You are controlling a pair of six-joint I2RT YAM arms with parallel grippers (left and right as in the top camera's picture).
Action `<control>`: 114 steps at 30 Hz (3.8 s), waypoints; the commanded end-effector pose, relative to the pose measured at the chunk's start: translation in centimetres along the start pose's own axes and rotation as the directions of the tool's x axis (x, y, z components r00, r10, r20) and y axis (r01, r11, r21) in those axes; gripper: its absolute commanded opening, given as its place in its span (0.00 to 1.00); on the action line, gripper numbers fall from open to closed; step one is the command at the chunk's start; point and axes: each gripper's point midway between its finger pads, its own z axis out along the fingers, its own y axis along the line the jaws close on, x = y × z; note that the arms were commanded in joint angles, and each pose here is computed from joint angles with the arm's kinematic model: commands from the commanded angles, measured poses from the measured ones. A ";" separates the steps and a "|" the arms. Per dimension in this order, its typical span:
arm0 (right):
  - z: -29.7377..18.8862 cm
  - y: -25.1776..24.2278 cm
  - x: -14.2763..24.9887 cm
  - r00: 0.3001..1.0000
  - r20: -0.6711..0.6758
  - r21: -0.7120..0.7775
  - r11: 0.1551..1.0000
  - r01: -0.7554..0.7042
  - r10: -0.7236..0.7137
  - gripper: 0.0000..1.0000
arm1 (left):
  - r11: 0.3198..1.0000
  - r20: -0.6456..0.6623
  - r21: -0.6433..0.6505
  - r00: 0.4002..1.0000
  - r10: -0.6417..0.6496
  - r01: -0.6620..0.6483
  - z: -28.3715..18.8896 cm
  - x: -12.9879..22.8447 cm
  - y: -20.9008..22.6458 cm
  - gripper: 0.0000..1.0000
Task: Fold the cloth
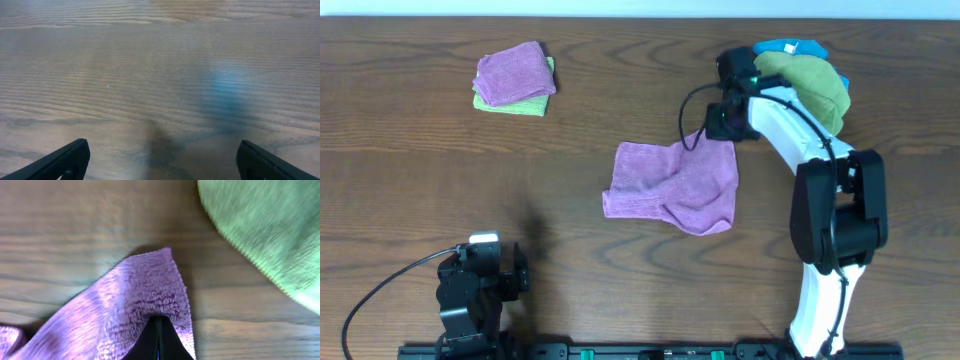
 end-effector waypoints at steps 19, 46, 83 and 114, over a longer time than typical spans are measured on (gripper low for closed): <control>-9.0 7.3 1.8 0.966 -0.037 -0.107 0.962 0.253 -0.258 0.02 | 1.000 -0.006 -0.005 1.000 0.005 -0.005 0.1 0.3 0.1 0.95; -6.2 15.4 10.5 0.872 0.123 -0.253 0.835 0.489 -0.473 0.02 | 1.000 -0.006 -0.005 1.000 0.005 -0.005 0.1 0.3 0.1 0.95; 2.2 19.7 10.0 0.860 0.028 -0.284 0.821 0.495 -0.509 0.01 | 1.000 -0.006 -0.005 1.000 0.005 -0.005 0.1 0.3 0.1 0.95; 6.0 22.0 2.1 0.907 0.112 -0.294 0.858 0.421 -0.406 0.02 | 1.000 -0.006 -0.005 1.000 0.005 -0.005 0.1 0.3 0.1 0.95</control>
